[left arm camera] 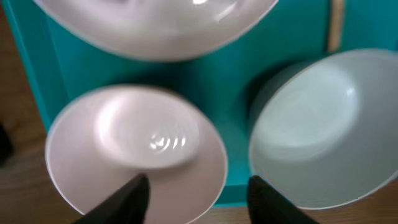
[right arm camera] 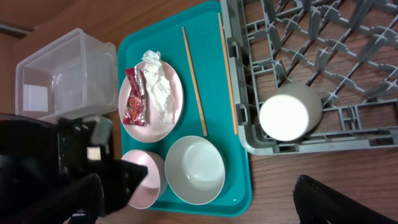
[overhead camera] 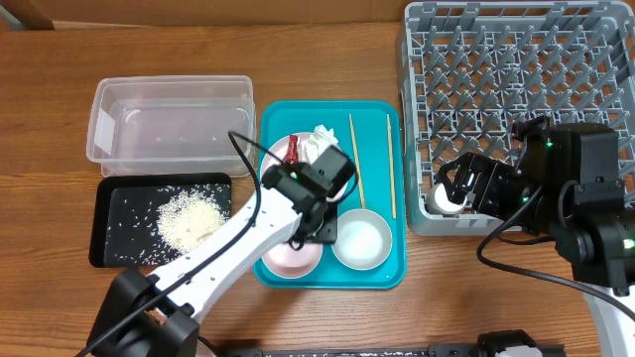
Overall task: Sort waste into correct bins and load items into the dishwasher
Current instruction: 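Return the empty pink bowl to the teal tray with the left gripper, then grasp the red snack wrapper on the white plate with the left gripper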
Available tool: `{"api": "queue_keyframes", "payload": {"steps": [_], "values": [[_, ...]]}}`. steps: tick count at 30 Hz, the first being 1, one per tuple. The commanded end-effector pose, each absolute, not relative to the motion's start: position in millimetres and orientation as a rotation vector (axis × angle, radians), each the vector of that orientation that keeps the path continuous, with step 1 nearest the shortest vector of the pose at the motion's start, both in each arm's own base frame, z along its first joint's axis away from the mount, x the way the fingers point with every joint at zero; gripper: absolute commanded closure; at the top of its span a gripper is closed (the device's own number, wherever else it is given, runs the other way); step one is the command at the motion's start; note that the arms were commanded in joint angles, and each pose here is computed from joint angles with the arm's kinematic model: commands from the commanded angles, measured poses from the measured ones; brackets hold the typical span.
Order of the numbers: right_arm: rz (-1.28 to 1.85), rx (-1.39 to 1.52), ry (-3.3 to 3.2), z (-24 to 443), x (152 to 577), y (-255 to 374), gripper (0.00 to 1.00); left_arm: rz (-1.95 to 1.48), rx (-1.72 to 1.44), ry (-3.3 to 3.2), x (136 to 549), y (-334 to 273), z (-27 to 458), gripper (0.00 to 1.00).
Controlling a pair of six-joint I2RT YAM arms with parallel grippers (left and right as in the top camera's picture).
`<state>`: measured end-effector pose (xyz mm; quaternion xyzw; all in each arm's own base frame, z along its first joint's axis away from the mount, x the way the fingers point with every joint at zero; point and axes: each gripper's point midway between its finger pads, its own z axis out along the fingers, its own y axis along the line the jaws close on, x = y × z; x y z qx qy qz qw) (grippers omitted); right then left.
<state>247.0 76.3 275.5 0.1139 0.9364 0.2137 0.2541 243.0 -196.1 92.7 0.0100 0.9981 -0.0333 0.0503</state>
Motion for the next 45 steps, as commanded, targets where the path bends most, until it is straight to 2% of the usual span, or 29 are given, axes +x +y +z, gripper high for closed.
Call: {"api": "queue_keyframes", "payload": {"steps": [1, 3, 9, 13, 18, 21, 22, 24, 25, 29, 33, 36, 39, 44, 45], "values": [[0.582, 0.288, 2.527, 281, 248, 76, 0.01, -0.053, 0.026, 2.881, 282, -189, 123, 0.34], [0.582, 0.289, 2.528, 281, 248, 76, 0.0, -0.047, 0.043, 2.801, 304, -186, 131, 0.28], [0.605, 0.285, 2.552, 274, 246, 80, 0.01, -0.161, 0.065, 2.691, 359, -198, 119, 0.25], [0.602, 0.289, 2.573, 270, 246, 80, 0.01, -0.26, 0.086, 2.725, 373, -221, 83, 0.25], [0.604, 0.291, 2.583, 268, 248, 81, 0.01, -0.361, 0.12, 2.812, 370, -241, 41, 0.28], [0.603, 0.291, 2.584, 267, 248, 81, 0.01, -0.32, 0.115, 2.859, 367, -236, 22, 0.37], [0.603, 0.291, 2.585, 267, 248, 81, 0.01, -0.318, 0.113, 2.871, 365, -236, 18, 0.49], [0.602, 0.292, 2.584, 267, 248, 81, 0.01, -0.327, 0.107, 2.885, 364, -234, 19, 0.89], [0.602, 0.291, 2.585, 267, 248, 81, 0.01, -0.334, 0.102, 2.887, 364, -234, 24, 0.96], [0.598, 0.292, 2.589, 266, 247, 80, 0.01, -0.289, 0.027, 2.881, 376, -212, 72, 0.96], [0.591, 0.271, 2.591, 266, 247, 80, 0.01, -0.113, -0.111, 2.798, 394, -156, 137, 0.96], [0.592, 0.27, 2.589, 266, 247, 80, 0.01, -0.019, -0.181, 2.741, 402, -117, 164, 0.96], [0.592, 0.27, 2.588, 266, 248, 80, 0.01, 0.087, -0.273, 2.726, 405, -76, 168, 0.96], [0.592, 0.27, 2.589, 266, 247, 80, 0.01, 0.157, -0.431, 2.748, 413, -28, 149, 0.96], [0.592, 0.27, 2.589, 266, 247, 80, 0.01, 0.152, -0.454, 2.757, 415, -23, 143, 0.88]]}}
